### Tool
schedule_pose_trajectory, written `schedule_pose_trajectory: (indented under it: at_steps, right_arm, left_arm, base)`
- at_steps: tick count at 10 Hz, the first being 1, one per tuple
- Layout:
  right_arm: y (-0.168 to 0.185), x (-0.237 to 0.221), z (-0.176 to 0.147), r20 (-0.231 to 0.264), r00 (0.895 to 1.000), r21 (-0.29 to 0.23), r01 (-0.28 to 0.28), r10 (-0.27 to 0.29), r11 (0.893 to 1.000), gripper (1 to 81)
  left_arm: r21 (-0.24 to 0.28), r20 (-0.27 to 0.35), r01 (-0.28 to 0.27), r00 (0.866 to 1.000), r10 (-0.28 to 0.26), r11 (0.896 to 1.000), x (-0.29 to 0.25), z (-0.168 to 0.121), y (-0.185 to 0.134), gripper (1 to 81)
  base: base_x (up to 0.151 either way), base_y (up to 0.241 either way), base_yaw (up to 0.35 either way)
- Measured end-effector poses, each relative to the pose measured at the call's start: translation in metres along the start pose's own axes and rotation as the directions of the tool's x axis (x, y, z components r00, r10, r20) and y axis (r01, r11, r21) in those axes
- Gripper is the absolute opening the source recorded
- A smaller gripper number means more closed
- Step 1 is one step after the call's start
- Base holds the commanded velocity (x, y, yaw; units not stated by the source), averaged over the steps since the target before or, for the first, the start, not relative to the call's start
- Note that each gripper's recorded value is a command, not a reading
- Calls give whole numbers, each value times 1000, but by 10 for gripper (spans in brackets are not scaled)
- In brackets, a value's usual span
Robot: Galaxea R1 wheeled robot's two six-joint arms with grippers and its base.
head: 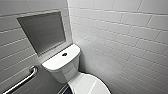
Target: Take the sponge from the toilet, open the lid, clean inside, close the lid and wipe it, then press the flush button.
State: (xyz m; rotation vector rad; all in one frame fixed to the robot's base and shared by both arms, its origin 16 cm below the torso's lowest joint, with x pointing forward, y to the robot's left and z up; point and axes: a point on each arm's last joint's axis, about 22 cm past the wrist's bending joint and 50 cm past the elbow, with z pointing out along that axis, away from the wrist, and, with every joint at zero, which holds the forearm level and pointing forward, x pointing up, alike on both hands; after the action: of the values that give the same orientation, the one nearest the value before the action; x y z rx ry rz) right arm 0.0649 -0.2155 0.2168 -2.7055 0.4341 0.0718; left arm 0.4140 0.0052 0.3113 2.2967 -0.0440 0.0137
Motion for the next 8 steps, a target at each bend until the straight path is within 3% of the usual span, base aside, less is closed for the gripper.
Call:
schedule_pose_trajectory:
  at_steps: [4, 6, 8]
  right_arm:
    - [-8, -5, 10, -2, 1000, -12, 8, -8, 1000, 10]
    - [-11, -6, 11, -1, 1000, -9, 8, -8, 1000, 10]
    - [-6, -7, 10, 6, 1000, -18, 10, -10, 1000, 10]
  left_arm:
    - [-58, -11, -41, 999, 41, 997, 22, 23, 48, 811]
    - [-37, -39, -47, 998, 46, 998, 39, 21, 41, 811]
    - [-43, -58, -11, 998, 9, 999, 46, 26, 46, 811]
  base:
    - [0, 0, 0]
    - [0, 0, 0]
    - [0, 0, 0]
